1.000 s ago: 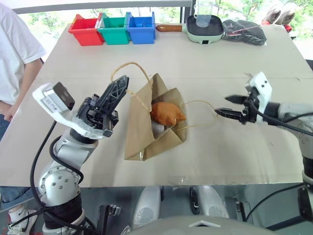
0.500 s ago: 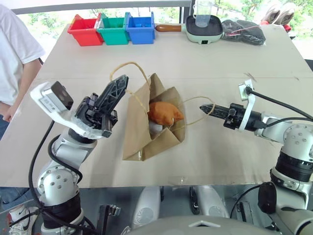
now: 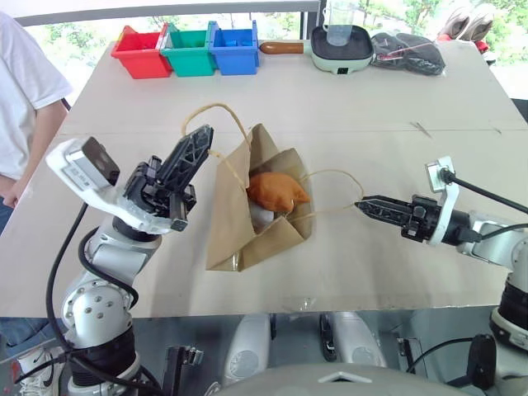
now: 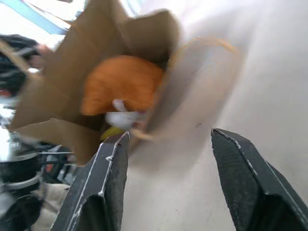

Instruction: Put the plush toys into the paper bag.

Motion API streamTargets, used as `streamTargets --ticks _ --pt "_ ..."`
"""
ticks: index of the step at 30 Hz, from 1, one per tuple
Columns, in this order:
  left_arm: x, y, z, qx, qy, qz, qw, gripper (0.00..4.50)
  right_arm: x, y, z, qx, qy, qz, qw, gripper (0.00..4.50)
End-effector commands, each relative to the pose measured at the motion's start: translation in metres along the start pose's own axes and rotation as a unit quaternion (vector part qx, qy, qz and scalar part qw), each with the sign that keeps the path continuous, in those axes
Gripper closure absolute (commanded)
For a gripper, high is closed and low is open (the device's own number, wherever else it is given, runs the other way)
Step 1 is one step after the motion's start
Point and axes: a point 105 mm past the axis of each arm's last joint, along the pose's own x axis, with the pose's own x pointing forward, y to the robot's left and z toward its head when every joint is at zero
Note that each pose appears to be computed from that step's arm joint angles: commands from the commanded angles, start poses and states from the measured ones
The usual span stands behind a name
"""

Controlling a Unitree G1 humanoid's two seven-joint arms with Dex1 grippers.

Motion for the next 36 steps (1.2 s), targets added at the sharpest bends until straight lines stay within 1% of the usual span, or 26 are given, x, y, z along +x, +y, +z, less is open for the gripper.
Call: streamTargets --ticks 1,4,5,7,8,9,10,11,14,16,18,21,23,24,25,27,29,30,31,33,34,35,36 --pt "0.004 -0.008 0.004 0.012 -0.006 -0.023 1.000 4.50 0.009 0.014 0.005 -0.018 -0.012 0.029 0.999 2.22" --pt "0.005 -0.008 0.004 0.012 -0.004 -0.026 1.000 4.50 0.024 0.015 0.011 -0.010 -0.031 0.036 0.999 2.22" --pt "0.005 -0.007 0.004 0.012 -0.004 -0.027 1.000 4.50 0.030 0.009 0.014 -0.010 -0.038 0.020 0.999 2.45" --pt "0.006 -0.007 0.004 0.012 -0.004 -0.028 1.000 4.50 0.036 0.010 0.018 -0.014 -0.052 0.025 0.998 3.02" --pt "0.006 -0.007 0.004 0.012 -0.004 -0.029 1.000 4.50 0.037 0.012 0.023 -0.016 -0.068 0.034 0.997 3.56" --pt "0.006 -0.007 0.004 0.012 -0.004 -0.029 1.000 4.50 0.036 0.017 0.029 -0.016 -0.085 0.048 0.995 3.95" --pt "0.006 -0.007 0.005 0.012 -0.004 -0.029 1.000 4.50 0.034 0.024 0.035 -0.019 -0.104 0.068 0.992 4.47" --pt "0.006 -0.006 0.005 0.012 -0.003 -0.028 1.000 4.50 0.031 0.034 0.042 -0.026 -0.122 0.094 0.988 4.49" --pt "0.007 -0.001 0.007 0.021 0.009 -0.022 1.000 4.50 0.019 0.072 0.060 -0.043 -0.157 0.186 0.969 4.49" --pt "0.013 0.015 0.020 0.054 0.019 -0.003 0.998 4.50 0.016 0.105 0.077 -0.072 -0.177 0.238 0.952 4.49" --pt "0.019 0.028 0.029 0.083 0.029 0.011 0.996 4.50 0.015 0.122 0.087 -0.085 -0.185 0.251 0.946 4.49" --pt "0.032 0.053 0.039 0.131 0.069 0.020 0.989 4.50 0.017 0.141 0.097 -0.108 -0.190 0.253 0.942 4.49" --pt "0.041 0.067 0.031 0.144 0.115 0.014 0.983 4.50 0.022 0.135 0.095 -0.118 -0.185 0.215 0.952 4.49" --pt "0.042 0.075 0.018 0.139 0.163 0.014 0.977 4.50 0.028 0.125 0.088 -0.134 -0.166 0.178 0.961 4.49" --pt "0.042 0.081 0.009 0.134 0.197 0.013 0.971 4.50 0.032 0.118 0.082 -0.145 -0.152 0.153 0.966 4.49" --pt "0.042 0.088 -0.006 0.071 0.226 -0.006 0.972 4.50 0.041 0.098 0.076 -0.164 -0.139 0.088 0.973 4.49" --pt "0.036 0.085 -0.025 0.109 0.264 -0.065 0.956 4.50 0.045 0.077 0.075 -0.181 -0.134 0.024 0.974 4.49" --pt "0.034 0.087 -0.031 0.118 0.274 -0.075 0.951 4.50 0.045 0.076 0.071 -0.188 -0.127 0.024 0.974 4.25" --pt "0.034 0.090 -0.031 0.107 0.271 -0.066 0.954 4.50 0.044 0.078 0.066 -0.199 -0.116 0.026 0.973 4.10" --pt "0.029 0.094 -0.026 0.096 0.274 -0.054 0.955 3.82 0.036 0.086 0.055 -0.228 -0.092 0.033 0.969 3.70" --pt "0.027 0.095 -0.021 0.099 0.271 -0.049 0.956 3.40 0.030 0.090 0.052 -0.238 -0.085 0.034 0.967 3.04" --pt "0.026 0.095 -0.018 0.102 0.270 -0.048 0.956 3.15 0.026 0.092 0.051 -0.244 -0.082 0.035 0.966 2.82" --pt "0.025 0.095 -0.014 0.105 0.265 -0.045 0.958 2.84 0.021 0.095 0.050 -0.247 -0.079 0.039 0.965 2.48"
